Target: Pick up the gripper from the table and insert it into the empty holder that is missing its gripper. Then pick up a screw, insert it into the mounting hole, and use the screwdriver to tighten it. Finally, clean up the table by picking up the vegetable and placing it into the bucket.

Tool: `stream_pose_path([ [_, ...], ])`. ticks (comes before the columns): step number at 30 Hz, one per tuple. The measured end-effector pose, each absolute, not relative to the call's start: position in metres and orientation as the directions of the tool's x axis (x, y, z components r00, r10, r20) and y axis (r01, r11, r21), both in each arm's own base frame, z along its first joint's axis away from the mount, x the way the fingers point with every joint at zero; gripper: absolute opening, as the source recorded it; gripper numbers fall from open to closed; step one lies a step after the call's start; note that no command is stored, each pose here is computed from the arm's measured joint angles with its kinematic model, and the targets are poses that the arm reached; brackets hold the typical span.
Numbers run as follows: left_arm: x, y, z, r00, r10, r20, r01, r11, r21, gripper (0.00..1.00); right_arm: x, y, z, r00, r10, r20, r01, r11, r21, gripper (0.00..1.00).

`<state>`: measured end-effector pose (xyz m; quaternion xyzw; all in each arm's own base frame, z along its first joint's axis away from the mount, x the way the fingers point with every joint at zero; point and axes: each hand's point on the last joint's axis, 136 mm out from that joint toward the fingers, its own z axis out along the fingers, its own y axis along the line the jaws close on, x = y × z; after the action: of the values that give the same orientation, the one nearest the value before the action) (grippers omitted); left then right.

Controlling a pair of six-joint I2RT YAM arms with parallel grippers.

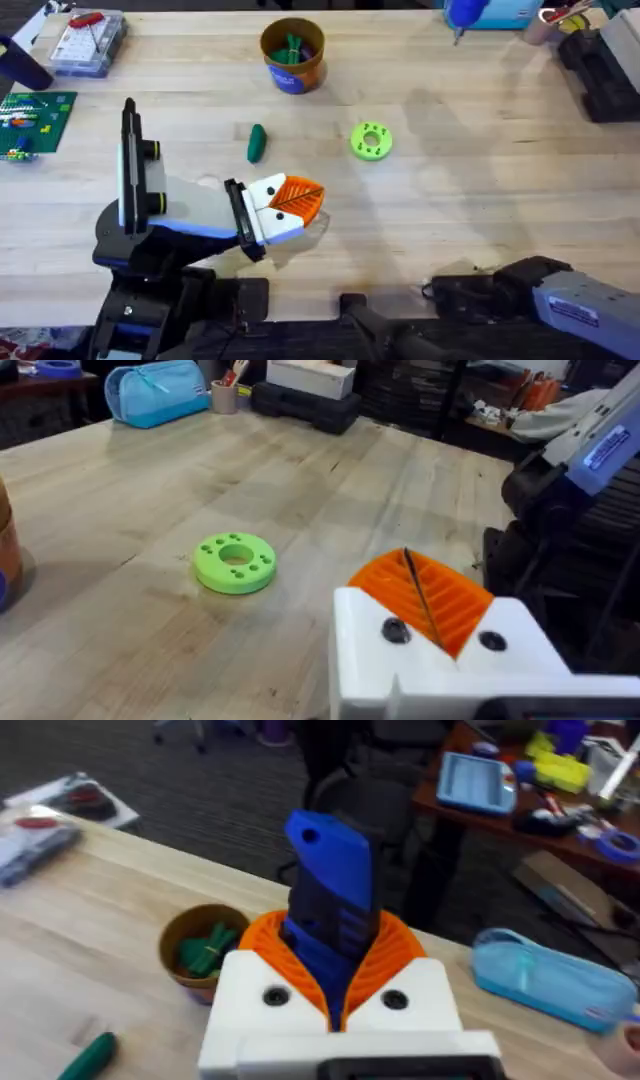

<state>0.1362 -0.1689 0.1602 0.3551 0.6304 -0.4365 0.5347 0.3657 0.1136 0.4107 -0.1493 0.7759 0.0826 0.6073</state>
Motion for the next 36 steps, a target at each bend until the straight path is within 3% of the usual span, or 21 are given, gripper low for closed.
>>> stream_pose_path([
  [15, 0.136, -0.169, 0.160, -0.176, -0.019, -0.984, 0.915, 0.367, -0.171, 0.011, 0.346, 0.166, 0.424, -0.144, -0.106, -0.984, -0.543, 0.840, -0.011, 0.026],
  [23, 0.136, -0.169, 0.160, -0.176, -0.019, -0.984, 0.914, 0.367, -0.171, 0.011, 0.321, 0.177, 0.414, 0.002, 0.009, -1.000, -0.621, 0.784, 0.005, 0.026],
  [27, 0.136, -0.169, 0.160, -0.176, -0.019, -0.984, 0.915, 0.367, -0.171, 0.011, 0.308, 0.179, 0.401, 0.000, 0.054, -0.999, -0.653, 0.756, 0.041, 0.026],
  [31, 0.136, -0.169, 0.160, -0.176, -0.019, -0.984, 0.915, 0.367, -0.171, 0.011, 0.296, 0.192, 0.396, -0.006, 0.073, -0.997, -0.727, 0.684, 0.055, 0.026],
  [36, 0.136, -0.169, 0.160, -0.176, -0.019, -0.984, 0.914, 0.367, -0.171, 0.011, 0.275, 0.206, 0.418, 0.075, 0.107, -0.991, -0.821, 0.571, 0.000, 0.026],
])
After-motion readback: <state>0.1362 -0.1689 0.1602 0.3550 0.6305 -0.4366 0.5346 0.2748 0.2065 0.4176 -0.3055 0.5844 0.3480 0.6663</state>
